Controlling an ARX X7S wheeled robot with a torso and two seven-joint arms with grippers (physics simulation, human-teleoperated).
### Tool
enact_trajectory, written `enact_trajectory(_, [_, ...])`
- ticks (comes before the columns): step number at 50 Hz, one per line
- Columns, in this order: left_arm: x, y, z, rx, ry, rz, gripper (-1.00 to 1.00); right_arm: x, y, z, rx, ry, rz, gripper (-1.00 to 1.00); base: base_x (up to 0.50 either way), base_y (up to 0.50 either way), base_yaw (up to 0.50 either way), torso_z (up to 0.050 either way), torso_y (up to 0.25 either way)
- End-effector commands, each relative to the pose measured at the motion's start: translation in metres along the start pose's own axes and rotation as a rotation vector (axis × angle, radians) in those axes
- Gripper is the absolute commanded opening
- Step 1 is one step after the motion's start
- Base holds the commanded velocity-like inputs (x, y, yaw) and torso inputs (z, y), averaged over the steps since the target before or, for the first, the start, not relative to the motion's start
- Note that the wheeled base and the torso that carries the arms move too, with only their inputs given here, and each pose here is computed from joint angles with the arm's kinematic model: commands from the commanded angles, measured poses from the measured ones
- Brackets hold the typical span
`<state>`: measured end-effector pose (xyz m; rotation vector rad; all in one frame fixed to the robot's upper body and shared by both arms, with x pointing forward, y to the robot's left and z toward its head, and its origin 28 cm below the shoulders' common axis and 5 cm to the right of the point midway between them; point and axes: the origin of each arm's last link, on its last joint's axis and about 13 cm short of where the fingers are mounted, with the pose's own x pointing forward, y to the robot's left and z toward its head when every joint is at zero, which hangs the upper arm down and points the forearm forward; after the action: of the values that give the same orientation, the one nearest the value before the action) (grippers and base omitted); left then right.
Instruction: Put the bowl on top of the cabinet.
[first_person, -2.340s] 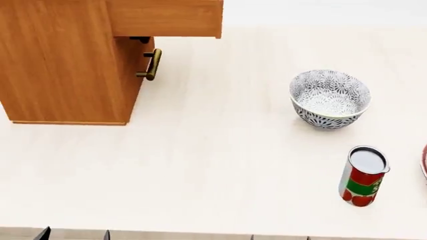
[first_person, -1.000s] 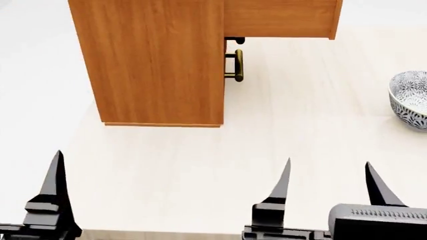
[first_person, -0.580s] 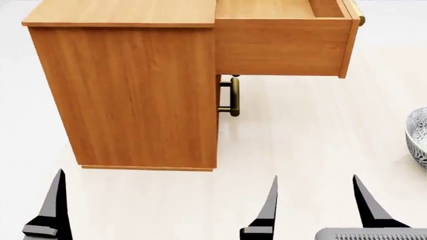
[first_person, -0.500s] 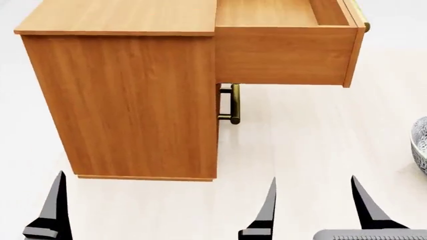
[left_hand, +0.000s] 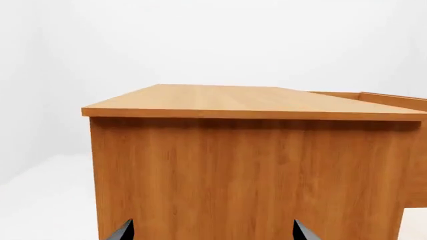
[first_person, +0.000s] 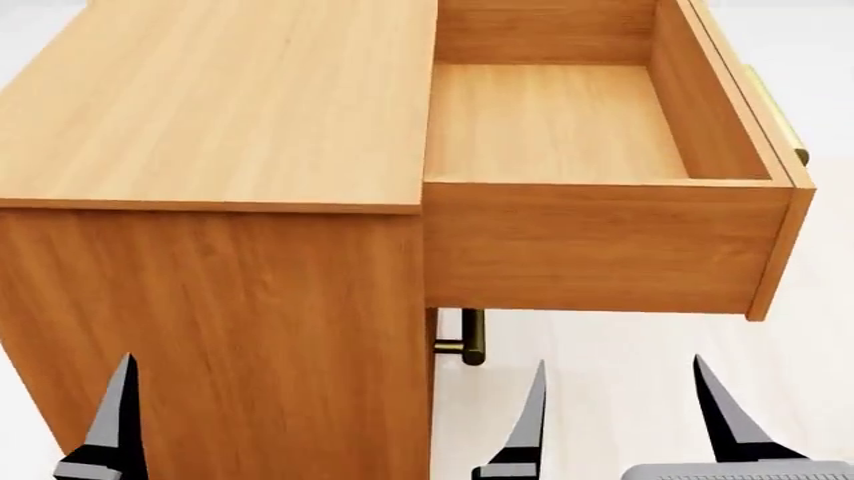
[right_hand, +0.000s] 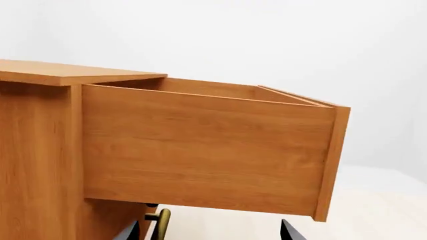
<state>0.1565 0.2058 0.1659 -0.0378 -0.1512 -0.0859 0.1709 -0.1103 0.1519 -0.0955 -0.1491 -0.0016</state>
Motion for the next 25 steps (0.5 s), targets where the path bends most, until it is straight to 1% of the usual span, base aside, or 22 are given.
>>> enact_trajectory(1, [0.000,0.001,-0.002,-0.004,0.006,0.004,1.00,0.001,0.000,-0.002,-0.005,0.003,0.001,1.00,0.50,0.00,0.00,0.000,0.000])
enact_trajectory(4, [0.001,0.002,-0.004,-0.003,0.008,0.004,1.00,0.003,0.001,-0.007,-0.003,0.013,0.002,1.00,0.50,0.00,0.00,0.000,0.000])
enact_trajectory(6, [0.000,0.002,-0.006,0.005,0.011,0.001,1.00,0.004,0.000,-0.006,0.011,0.001,-0.028,1.00,0.40,-0.04,0.00,0.000,0.000])
enact_trajectory(7, [0.000,0.002,-0.006,0.005,0.012,0.000,1.00,0.005,0.000,-0.009,-0.021,0.055,-0.036,1.00,0.00,0.00,0.00,0.000,0.000])
enact_trajectory(8, [0.000,0.002,-0.006,0.005,0.012,0.001,1.00,0.005,0.000,-0.008,-0.019,0.052,-0.039,1.00,0.00,0.00,0.00,0.000,0.000])
enact_trajectory(9, [0.000,0.002,-0.006,0.005,0.012,0.003,1.00,0.004,0.000,-0.006,0.002,0.023,-0.023,1.00,0.00,0.00,0.00,0.000,0.000])
enact_trajectory(15, [-0.002,0.002,-0.007,0.004,0.021,0.007,1.00,0.001,0.000,-0.008,0.011,0.033,-0.013,1.00,0.00,0.00,0.00,0.000,0.000])
enact_trajectory(19, [-0.001,0.004,-0.006,0.008,0.020,0.015,1.00,0.000,-0.006,0.000,-0.018,0.032,-0.016,1.00,0.00,0.00,0.00,0.000,0.000])
enact_trajectory(20, [0.000,0.004,-0.006,0.012,0.017,0.017,1.00,-0.001,-0.011,0.004,-0.063,0.026,-0.022,1.00,0.00,0.00,0.00,0.000,0.000])
enact_trajectory(21, [0.000,0.005,-0.006,0.018,0.015,0.019,1.00,-0.002,-0.014,0.008,-0.081,0.022,-0.024,1.00,0.00,0.00,0.00,0.000,0.000])
enact_trajectory(22, [0.002,0.005,-0.007,0.031,0.016,0.023,1.00,-0.004,-0.021,0.016,-0.109,0.021,-0.037,1.00,0.00,0.00,0.00,0.000,0.000])
enact_trajectory(25, [0.006,0.008,-0.009,0.032,0.021,0.035,1.00,-0.007,-0.033,0.025,-0.169,0.028,-0.054,1.00,0.00,0.00,0.00,0.000,0.000])
